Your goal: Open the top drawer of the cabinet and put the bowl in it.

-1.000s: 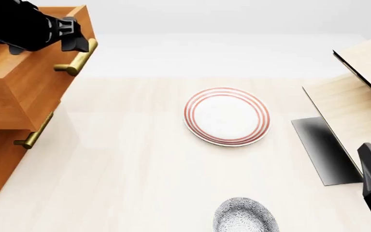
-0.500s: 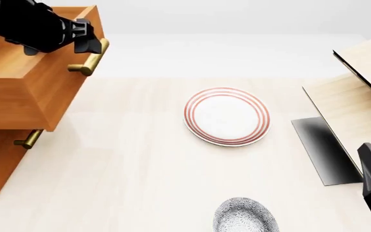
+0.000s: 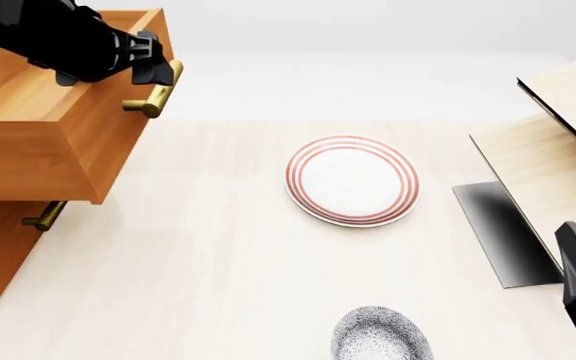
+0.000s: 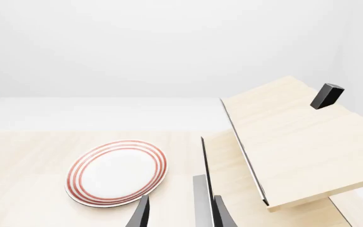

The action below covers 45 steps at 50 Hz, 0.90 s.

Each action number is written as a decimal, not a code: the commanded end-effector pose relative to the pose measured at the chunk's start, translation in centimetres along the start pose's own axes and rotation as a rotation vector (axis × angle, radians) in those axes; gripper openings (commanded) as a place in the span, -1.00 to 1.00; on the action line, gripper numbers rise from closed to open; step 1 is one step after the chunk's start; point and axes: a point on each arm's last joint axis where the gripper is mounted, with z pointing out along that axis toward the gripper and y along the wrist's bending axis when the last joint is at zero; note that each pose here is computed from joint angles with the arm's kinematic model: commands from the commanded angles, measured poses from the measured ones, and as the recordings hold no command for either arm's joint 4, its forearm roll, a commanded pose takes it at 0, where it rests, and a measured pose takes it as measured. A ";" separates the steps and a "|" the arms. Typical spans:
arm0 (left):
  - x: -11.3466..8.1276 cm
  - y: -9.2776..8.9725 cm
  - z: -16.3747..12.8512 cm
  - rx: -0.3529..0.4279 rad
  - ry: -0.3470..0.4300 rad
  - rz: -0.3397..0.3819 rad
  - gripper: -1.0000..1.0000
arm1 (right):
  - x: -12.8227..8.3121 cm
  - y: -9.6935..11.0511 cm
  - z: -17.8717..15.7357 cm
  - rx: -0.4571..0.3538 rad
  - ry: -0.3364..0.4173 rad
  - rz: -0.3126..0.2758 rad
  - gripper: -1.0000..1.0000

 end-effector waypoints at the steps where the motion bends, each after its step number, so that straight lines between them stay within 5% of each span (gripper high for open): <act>1: -0.3 -0.7 -0.5 0.025 -0.008 0.028 1.00 | 0.0 0.0 0.0 0.000 0.000 0.000 1.00; 45: -1.7 0.1 -6.3 0.006 -0.094 0.125 1.00 | 0.0 0.0 0.0 0.000 0.000 0.001 1.00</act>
